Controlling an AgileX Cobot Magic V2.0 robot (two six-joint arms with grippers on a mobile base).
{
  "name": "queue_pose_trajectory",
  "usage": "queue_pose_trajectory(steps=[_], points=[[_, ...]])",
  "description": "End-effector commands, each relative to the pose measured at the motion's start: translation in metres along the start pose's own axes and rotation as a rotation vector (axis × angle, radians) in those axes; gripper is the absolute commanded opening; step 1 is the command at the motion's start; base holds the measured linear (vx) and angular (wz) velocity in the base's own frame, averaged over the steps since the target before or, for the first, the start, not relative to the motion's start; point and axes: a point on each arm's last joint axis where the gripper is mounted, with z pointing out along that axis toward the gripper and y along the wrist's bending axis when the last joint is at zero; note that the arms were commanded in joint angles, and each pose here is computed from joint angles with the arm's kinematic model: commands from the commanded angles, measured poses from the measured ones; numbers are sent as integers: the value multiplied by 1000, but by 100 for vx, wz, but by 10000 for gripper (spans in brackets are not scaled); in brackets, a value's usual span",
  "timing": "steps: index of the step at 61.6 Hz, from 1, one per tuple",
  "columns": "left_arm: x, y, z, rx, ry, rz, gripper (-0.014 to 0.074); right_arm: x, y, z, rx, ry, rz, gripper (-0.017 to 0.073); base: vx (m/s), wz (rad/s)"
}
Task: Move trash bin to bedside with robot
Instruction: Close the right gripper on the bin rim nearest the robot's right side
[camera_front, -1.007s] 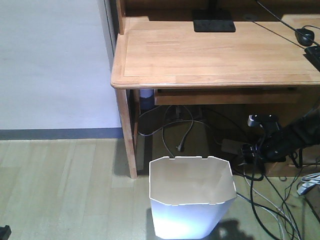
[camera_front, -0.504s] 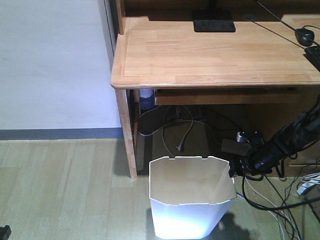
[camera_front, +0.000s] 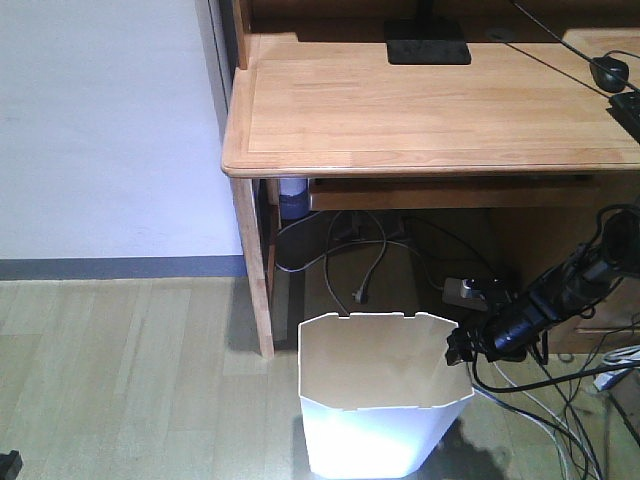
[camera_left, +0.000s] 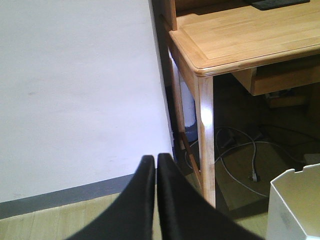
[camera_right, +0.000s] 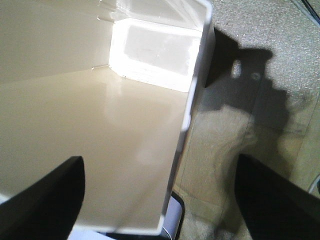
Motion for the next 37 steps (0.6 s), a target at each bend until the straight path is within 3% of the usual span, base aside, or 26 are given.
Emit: queue_pose_trajectory(steps=[1,25,37], points=[[-1,0,0,-5,-72,-5,-7,-21,-3,-13,-12,-56,-23,586,0,0],[-1,0,0,-5,-72,-5,-7,-32,-17,22,-11,-81,-16,582,0,0],[-1,0,0,-5,-72,-5,-7,-35,-20,39,-58,-67,10,517,0,0]])
